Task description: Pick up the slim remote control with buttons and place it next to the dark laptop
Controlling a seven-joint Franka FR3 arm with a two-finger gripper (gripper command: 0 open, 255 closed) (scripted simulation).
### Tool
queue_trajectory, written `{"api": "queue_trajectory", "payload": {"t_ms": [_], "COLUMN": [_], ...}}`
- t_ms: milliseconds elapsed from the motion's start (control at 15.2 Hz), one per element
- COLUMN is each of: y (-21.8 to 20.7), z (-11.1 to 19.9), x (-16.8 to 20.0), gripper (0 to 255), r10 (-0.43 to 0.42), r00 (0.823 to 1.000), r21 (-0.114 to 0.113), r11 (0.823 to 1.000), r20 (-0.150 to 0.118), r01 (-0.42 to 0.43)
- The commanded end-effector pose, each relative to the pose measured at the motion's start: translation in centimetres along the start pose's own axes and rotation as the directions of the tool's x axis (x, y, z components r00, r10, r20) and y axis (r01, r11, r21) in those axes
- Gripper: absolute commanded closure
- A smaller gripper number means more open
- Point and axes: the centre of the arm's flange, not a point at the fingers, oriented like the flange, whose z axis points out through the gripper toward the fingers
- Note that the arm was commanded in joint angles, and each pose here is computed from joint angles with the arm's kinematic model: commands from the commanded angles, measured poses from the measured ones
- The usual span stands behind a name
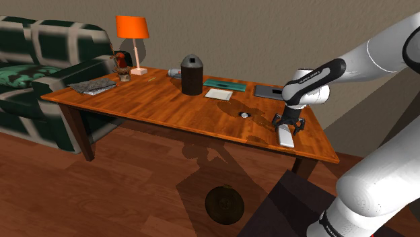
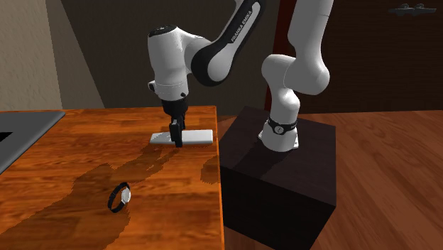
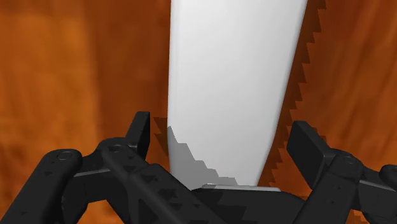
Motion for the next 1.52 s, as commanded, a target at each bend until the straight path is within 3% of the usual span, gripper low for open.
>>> {"api": "queue_trajectory", "payload": {"t_ms": [0,132,198,792,1452], "y": [0.0,0.0,0.0,0.0,0.0], "z": [0.0,0.0,0.0,0.0,-5.3], "x": [0.0,0.0,0.0,0.0,0.0], "gripper": [0,0,255,255,255], "r10": [0.000,0.000,0.000,0.000,0.000], "r00": [1.000,1.000,1.000,1.000,1.000], "r21": [0.000,0.000,0.000,0.000,0.000], "r11": [1.000,1.000,1.000,1.000,1.000], "r20": [0.000,0.000,0.000,0.000,0.000], "r01": [0.000,0.000,0.000,0.000,0.000]}}
